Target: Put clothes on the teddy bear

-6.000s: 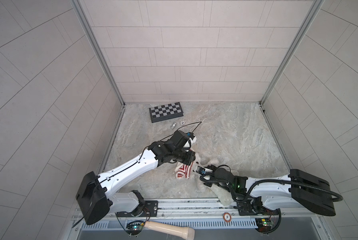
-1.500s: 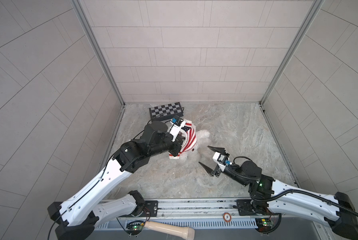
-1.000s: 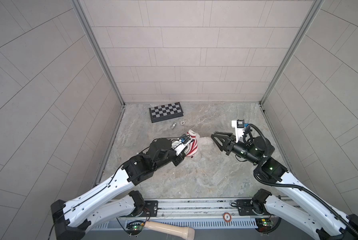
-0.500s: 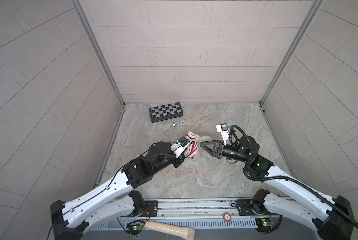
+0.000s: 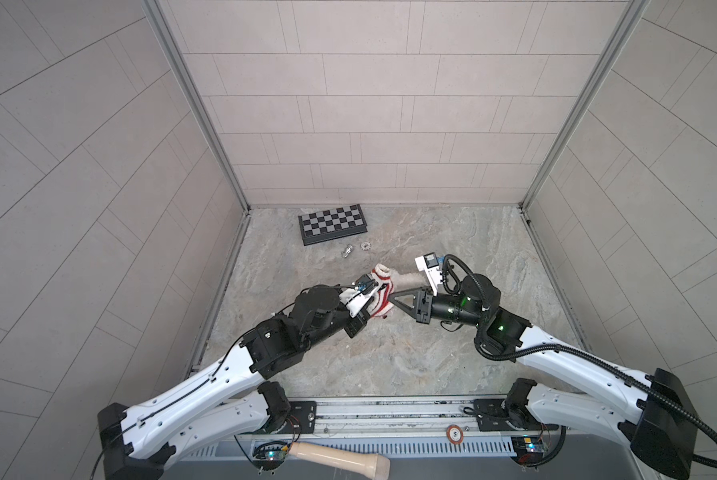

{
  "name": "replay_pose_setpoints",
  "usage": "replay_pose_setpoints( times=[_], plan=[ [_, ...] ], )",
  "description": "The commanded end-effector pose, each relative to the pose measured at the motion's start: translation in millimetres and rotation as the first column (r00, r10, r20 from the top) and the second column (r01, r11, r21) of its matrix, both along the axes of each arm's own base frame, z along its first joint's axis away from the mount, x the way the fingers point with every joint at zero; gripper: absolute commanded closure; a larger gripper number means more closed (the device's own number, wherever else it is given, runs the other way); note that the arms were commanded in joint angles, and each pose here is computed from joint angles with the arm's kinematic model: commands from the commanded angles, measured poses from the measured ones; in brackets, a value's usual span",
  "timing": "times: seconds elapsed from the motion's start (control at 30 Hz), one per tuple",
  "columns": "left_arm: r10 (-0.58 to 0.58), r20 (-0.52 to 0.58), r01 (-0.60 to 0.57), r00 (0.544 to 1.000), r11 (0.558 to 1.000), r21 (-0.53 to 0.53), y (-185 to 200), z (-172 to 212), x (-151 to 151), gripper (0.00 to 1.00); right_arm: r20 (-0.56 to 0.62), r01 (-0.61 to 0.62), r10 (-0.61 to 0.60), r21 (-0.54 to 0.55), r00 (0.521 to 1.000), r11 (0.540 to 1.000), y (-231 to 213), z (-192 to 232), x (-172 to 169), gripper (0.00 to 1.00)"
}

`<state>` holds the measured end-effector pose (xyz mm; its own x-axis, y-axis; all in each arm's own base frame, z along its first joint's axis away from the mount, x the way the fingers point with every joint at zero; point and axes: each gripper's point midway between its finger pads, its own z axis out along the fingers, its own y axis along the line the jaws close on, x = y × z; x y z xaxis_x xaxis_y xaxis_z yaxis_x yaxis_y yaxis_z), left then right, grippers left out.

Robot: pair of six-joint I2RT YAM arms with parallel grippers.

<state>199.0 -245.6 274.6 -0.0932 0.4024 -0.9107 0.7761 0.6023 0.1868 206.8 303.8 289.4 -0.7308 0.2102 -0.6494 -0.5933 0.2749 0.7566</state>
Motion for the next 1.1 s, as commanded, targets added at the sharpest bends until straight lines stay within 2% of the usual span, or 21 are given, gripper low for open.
replay_pose_setpoints(
  times=[0.0,0.2,0.33,0.63,0.77,0.87,0.93,1.07],
  plan=[
    [-0.017,0.012,0.017,1.0,0.999,-0.032,2,9,-7,1.0,0.075,0.061,-0.066,0.06,0.995,0.996,-13,28,2,1.0],
    [-0.072,-0.02,0.073,0.997,0.997,0.014,5,0,-19,1.0,0.094,0.209,-0.211,0.036,0.973,0.977,-40,25,18,1.0],
    [-0.082,-0.035,0.082,0.996,0.997,0.012,10,-1,-26,1.0,0.081,0.326,-0.322,-0.039,0.943,0.944,-56,4,37,1.0],
    [-0.029,-0.023,0.025,0.999,0.991,-0.134,15,23,-24,1.0,0.01,0.31,-0.314,-0.198,0.949,0.93,-54,-66,42,1.0],
    [0.059,-0.047,-0.066,0.997,0.984,-0.167,22,29,-13,1.0,-0.001,0.289,-0.298,-0.251,0.954,0.924,-58,-83,34,1.0],
    [0.094,-0.087,-0.11,0.992,0.972,-0.206,23,33,-10,1.0,0.028,0.259,-0.26,-0.241,0.965,0.935,-58,-75,27,1.0],
    [0.104,-0.124,-0.132,0.987,0.96,-0.246,21,38,-9,1.0,0.097,0.246,-0.232,-0.193,0.968,0.95,-55,-49,21,0.94],
    [0.136,-0.191,-0.192,0.972,0.93,-0.314,22,55,-5,1.0,0.271,0.225,-0.194,-0.087,0.943,0.97,-51,11,5,0.64]
  ],
)
